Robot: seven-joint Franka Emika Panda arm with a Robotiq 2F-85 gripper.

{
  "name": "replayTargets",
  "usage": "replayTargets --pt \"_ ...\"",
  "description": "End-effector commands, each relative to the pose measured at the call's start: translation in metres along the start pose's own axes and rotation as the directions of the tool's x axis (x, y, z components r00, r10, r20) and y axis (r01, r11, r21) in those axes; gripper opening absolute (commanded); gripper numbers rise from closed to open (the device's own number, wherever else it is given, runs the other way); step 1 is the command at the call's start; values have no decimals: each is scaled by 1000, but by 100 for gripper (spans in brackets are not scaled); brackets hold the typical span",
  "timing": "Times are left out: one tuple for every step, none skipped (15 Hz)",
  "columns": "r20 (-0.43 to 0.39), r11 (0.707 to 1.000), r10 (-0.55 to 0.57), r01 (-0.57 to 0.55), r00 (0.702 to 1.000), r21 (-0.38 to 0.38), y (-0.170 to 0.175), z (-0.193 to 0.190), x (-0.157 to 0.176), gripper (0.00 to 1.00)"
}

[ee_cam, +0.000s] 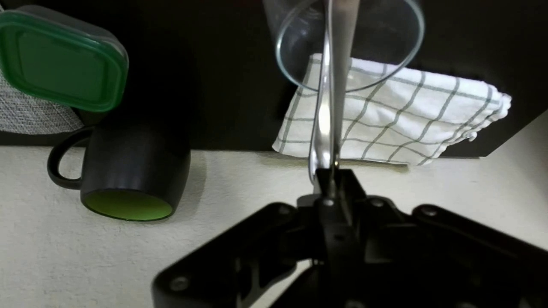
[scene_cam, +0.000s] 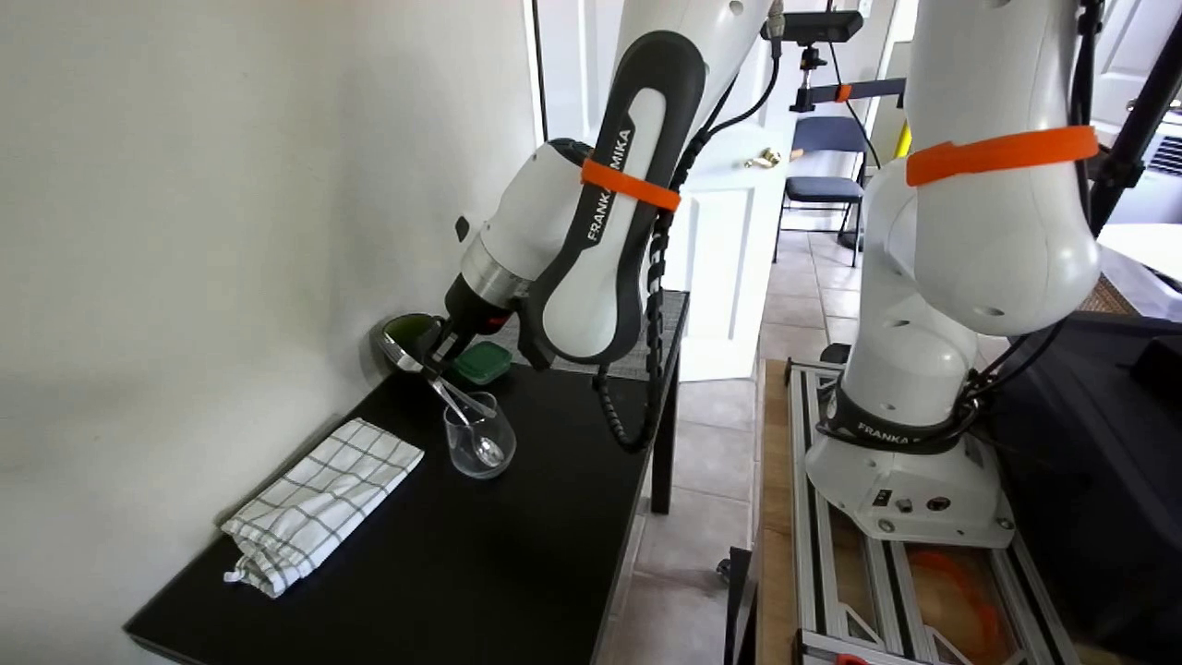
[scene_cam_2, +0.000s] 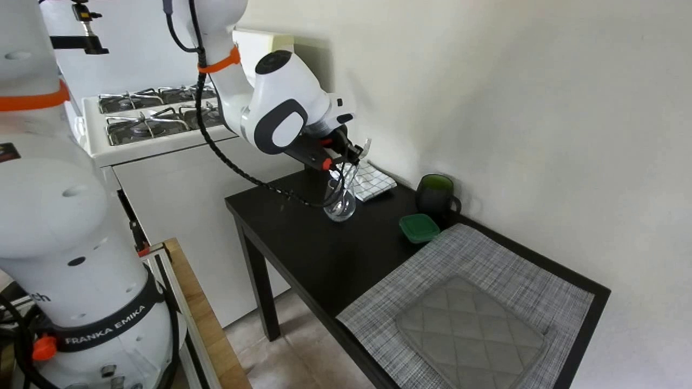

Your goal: Place the cutlery in the cup

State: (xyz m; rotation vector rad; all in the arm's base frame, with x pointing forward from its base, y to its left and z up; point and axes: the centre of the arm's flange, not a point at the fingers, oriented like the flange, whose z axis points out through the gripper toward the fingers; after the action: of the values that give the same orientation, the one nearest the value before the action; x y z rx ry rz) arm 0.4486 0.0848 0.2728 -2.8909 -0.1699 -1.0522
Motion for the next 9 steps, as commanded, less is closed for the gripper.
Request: replayTargets --pt "-16 1000 14 -14 1000 15 6 14 -5 2" --pt "-18 1000 14 -14 1000 16 6 13 -6 2" --pt "-17 1000 12 -12 1000 17 5 12 -8 2" --pt "-17 1000 9 -9 1000 20 4 11 -9 2" --pt "-21 1000 6 -5 1000 23 3 9 -10 2" --pt "-22 1000 4 -3 1000 27 2 6 -11 2" --pt "-22 1000 2 -2 1000 29 1 4 -11 2" --pt "-20 1000 1 -1 1000 31 -1 2 -12 2" --pt "-13 1000 3 -2 1000 29 -2 1 -15 2"
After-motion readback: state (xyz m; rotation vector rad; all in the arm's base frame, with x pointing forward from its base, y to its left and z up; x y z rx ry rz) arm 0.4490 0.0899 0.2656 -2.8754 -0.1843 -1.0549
